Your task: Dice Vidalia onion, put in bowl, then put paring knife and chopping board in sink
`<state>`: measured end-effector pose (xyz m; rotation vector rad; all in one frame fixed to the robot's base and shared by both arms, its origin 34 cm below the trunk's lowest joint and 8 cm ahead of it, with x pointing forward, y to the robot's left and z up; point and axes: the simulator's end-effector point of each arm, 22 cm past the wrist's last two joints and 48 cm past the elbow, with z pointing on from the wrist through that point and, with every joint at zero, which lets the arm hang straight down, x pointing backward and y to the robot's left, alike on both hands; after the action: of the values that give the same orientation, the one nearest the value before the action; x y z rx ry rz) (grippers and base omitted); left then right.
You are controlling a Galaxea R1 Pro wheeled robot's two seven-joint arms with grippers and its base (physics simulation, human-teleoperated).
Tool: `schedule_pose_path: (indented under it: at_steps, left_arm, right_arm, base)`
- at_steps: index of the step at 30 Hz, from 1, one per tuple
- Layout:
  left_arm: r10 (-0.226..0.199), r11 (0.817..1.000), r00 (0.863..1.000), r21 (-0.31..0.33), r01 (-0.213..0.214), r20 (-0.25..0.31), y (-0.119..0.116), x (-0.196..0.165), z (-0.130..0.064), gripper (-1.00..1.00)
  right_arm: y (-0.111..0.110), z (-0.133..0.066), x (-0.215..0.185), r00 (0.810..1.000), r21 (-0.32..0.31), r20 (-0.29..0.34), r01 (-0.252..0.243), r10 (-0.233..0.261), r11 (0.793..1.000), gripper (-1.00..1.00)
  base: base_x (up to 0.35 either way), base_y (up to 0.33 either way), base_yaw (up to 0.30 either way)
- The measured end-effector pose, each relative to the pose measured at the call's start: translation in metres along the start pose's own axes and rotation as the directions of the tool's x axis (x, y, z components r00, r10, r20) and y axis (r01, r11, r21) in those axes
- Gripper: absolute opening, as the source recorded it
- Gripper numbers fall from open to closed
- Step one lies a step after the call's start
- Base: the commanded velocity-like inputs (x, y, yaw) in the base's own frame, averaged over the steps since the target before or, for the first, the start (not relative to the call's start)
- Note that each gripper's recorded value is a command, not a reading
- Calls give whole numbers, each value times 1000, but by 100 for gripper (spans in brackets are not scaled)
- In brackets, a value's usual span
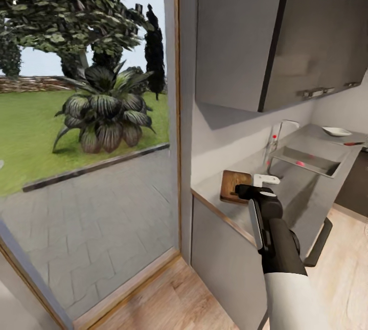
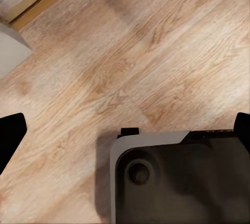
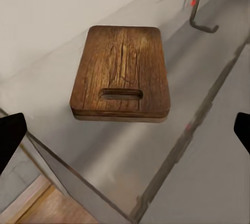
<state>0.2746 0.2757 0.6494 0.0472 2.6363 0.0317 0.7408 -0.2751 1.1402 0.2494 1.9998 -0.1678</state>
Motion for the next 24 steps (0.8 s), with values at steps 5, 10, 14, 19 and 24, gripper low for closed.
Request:
schedule_pose_path:
  at_steps: [5, 10, 14, 19, 24]
  left_arm:
    - [0, 1000, 1000, 0, 0, 0, 0, 0, 0, 100]
    - [0, 1000, 1000, 0, 0, 0, 0, 0, 0, 100]
    - [0, 1000, 1000, 0, 0, -1, 0, 0, 0, 100]
    - [0, 1000, 1000, 0, 0, -1, 0, 0, 0, 100]
    - [0, 1000, 1000, 0, 0, -2, 0, 1, 0, 100]
  right_arm:
    - [1, 1, 3, 1000, -1, -7, 2, -2, 1000, 100]
    - [1, 2, 4, 1000, -2, -11, 4, -4, 1000, 100]
    - [2, 3, 6, 1000, -3, -14, 5, -5, 1000, 100]
    - [2, 3, 7, 1000, -3, -18, 7, -7, 1000, 100]
    - [3, 3, 7, 1000, -5, -17, 9, -9, 1000, 100]
  base:
    - [25, 52, -182]
    - [4, 8, -208]
    - [0, 1, -238]
    - [0, 0, -244]
    - [0, 0, -245]
